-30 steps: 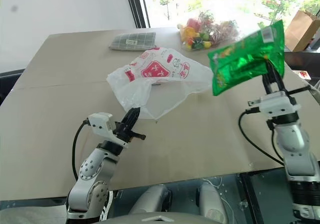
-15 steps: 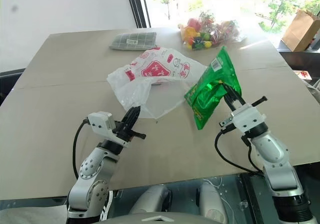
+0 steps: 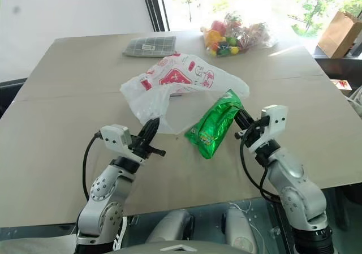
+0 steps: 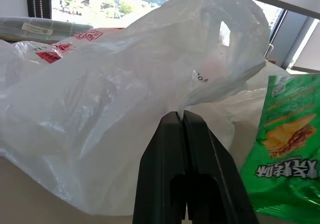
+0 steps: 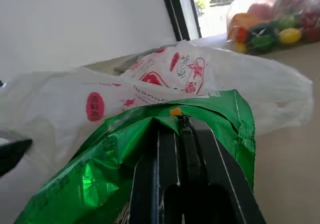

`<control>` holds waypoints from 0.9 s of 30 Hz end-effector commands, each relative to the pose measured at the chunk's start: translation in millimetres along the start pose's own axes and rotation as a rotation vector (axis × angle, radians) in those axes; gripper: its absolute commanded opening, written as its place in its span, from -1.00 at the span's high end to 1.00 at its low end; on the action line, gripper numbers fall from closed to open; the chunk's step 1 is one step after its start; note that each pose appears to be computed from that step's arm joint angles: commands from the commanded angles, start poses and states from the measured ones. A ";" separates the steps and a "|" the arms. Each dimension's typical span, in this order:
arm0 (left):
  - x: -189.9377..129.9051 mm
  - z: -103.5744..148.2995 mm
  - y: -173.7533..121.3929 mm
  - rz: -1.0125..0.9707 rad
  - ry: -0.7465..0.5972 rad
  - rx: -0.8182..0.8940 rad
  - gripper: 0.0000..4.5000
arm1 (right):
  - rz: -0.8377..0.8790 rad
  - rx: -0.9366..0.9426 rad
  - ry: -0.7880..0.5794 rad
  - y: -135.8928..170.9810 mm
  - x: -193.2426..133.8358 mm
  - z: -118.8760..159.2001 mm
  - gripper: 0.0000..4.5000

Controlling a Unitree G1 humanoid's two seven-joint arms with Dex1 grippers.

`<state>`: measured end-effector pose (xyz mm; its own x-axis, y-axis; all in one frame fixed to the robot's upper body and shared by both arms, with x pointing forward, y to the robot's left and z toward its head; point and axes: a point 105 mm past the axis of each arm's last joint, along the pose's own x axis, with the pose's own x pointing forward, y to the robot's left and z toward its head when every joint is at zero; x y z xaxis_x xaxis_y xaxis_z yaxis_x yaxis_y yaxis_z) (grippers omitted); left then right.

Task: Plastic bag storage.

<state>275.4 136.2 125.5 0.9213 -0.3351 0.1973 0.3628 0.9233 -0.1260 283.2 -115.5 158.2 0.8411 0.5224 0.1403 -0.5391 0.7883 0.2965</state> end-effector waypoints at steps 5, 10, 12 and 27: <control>1.1 6.3 -1.8 -0.011 -0.032 0.012 1.00 | 0.153 0.158 0.117 24.6 -5.4 -11.6 0.97; 0.7 5.0 -5.0 -0.025 -0.030 0.005 1.00 | 0.142 0.186 0.079 13.7 20.4 -6.8 0.97; 0.6 5.0 -6.4 -0.033 -0.031 0.004 1.00 | 0.157 0.202 0.073 10.9 36.7 -6.8 0.97; -8.8 5.8 -13.3 -0.059 -0.035 -0.017 1.00 | 0.140 0.312 -0.021 -10.9 156.1 1.4 0.97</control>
<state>266.2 131.8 117.7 0.9138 -0.3616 0.1850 0.3898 0.9088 -0.1487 401.9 -38.9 153.7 0.7262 0.6742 0.1344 -0.6160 0.5514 0.5625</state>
